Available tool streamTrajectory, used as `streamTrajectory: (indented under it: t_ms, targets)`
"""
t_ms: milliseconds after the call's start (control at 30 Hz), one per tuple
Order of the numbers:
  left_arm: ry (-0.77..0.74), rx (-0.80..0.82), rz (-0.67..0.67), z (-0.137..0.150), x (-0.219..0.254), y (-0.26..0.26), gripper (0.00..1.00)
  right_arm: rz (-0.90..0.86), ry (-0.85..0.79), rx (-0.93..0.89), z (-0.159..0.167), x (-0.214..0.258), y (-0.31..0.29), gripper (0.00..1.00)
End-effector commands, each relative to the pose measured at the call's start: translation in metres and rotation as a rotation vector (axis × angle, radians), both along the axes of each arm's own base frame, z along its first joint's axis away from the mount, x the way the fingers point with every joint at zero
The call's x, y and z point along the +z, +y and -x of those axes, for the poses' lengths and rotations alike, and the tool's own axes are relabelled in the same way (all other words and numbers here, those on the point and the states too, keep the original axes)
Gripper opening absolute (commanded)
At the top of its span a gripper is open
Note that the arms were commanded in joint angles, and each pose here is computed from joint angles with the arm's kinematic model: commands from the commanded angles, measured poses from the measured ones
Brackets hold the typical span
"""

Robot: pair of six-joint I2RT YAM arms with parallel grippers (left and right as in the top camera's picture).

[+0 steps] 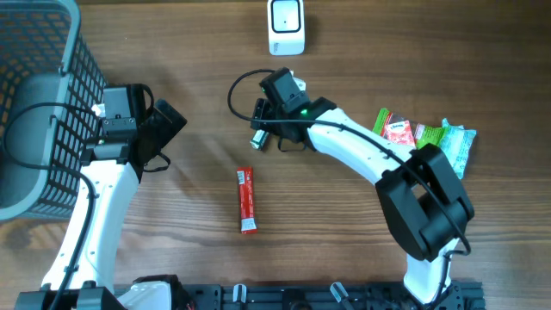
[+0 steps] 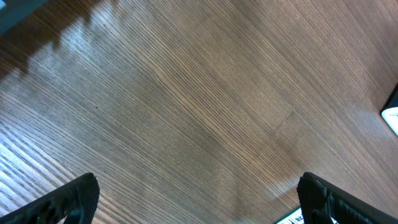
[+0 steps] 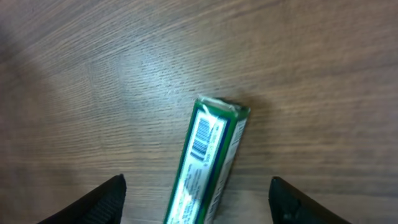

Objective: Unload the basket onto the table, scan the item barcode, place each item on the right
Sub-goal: 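Lift the green Axe box and turn it with the right gripper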

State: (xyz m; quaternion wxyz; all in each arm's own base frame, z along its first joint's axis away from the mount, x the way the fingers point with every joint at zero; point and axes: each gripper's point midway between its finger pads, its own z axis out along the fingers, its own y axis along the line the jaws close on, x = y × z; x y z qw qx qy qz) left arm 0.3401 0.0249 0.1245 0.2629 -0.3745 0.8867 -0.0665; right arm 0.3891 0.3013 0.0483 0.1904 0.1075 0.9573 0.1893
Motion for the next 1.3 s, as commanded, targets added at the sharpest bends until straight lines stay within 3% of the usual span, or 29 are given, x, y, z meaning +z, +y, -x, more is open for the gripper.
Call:
streamTrajectory:
  t_ms: [0, 133, 367, 667, 767, 1067, 1267]
  targets:
    - [0.003, -0.004, -0.02, -0.001, -0.001, 0.002, 1.0, 0.059, -0.017, -0.117, 0.004, -0.017, 0.002, 0.72]
    - [0.003, -0.004, -0.02, -0.001, -0.001, 0.002, 1.0, 0.149, -0.071, -0.122, 0.009, -0.031, 0.007, 0.71]
    - [0.003, -0.004, -0.02, -0.001, -0.001, 0.002, 1.0, 0.189, -0.079, -0.13, 0.01, -0.047, 0.006, 0.57]
    - [0.003, -0.004, -0.02, -0.001, -0.001, 0.002, 1.0, 0.359, -0.175, 0.093, 0.003, -0.04, -0.003, 0.41]
    - [0.003, -0.004, -0.02, -0.001, -0.001, 0.002, 1.0, 0.404, -0.203, 0.188, 0.003, -0.034, -0.002, 0.27]
    - [0.003, -0.004, -0.02, -0.001, -0.001, 0.002, 1.0, 0.434, -0.202, 0.192, -0.004, -0.016, -0.023, 0.22]
    - [0.003, -0.004, -0.02, -0.001, -0.001, 0.002, 1.0, 0.565, -0.213, 0.371, -0.006, 0.005, -0.05, 0.2]
